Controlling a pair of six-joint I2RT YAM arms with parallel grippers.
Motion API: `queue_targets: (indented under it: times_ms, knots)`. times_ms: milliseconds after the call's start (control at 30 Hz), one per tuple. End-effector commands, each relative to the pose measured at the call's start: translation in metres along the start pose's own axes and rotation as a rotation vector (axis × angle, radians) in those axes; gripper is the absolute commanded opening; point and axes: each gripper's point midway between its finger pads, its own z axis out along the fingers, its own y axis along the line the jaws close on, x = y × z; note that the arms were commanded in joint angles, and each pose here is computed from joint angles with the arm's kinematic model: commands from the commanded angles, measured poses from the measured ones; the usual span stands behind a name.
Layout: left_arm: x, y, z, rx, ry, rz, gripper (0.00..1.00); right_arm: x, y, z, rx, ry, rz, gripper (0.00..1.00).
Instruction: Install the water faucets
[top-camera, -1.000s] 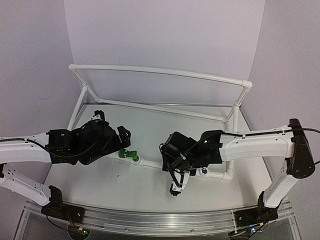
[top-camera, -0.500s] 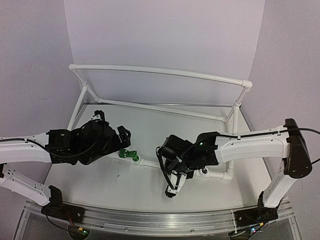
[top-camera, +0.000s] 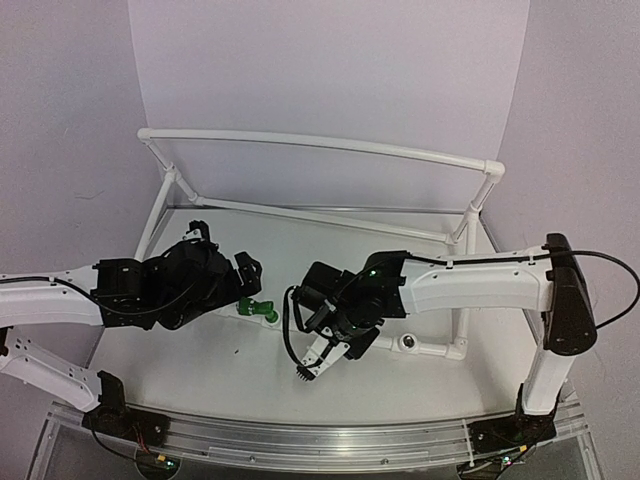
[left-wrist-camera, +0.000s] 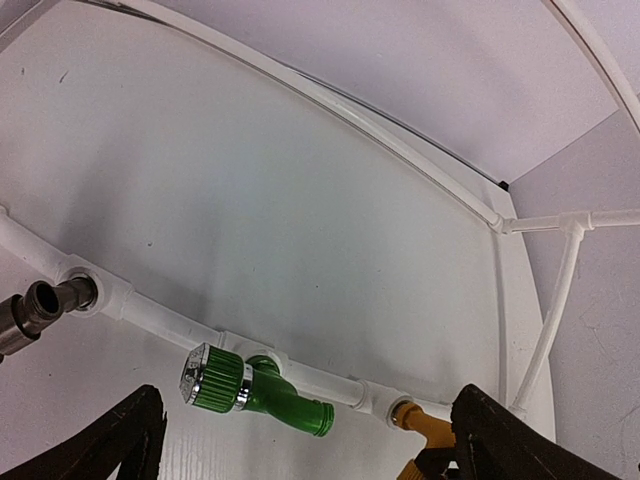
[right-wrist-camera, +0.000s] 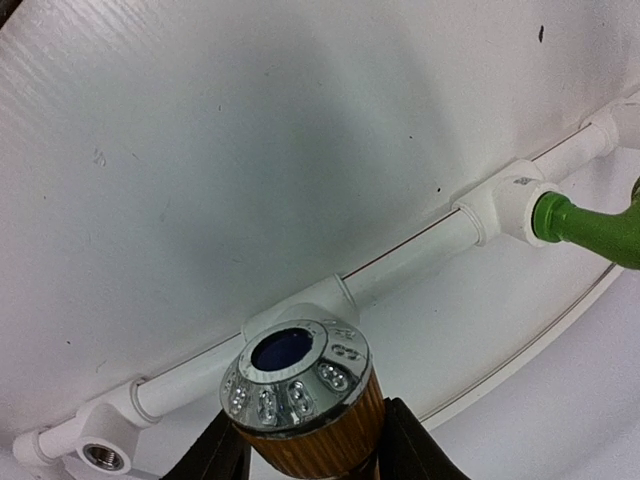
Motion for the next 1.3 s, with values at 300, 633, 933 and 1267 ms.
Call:
queue_targets:
  times_ms: [300, 633, 933, 1267]
  knots:
    - [-0.002, -0.015, -0.001, 0.038, 0.015, 0.022, 1.00, -0.023, 0.002, -0.036, -0.115, -0.170, 0.487, 0.92]
    - [0.007, -0.004, -0.024, 0.164, 0.078, 0.016, 1.00, 0.003, -0.037, -0.108, -0.093, -0.470, 0.744, 0.98]
    - [0.054, -0.034, -0.021, 0.326, 0.265, 0.232, 0.59, 0.095, -0.077, -0.113, -0.127, -0.630, 1.192, 0.68]
    - [0.191, -0.135, -0.003, 0.438, 0.518, 0.763, 0.18, 0.089, -0.086, -0.064, -0.241, -0.641, 1.369, 0.00]
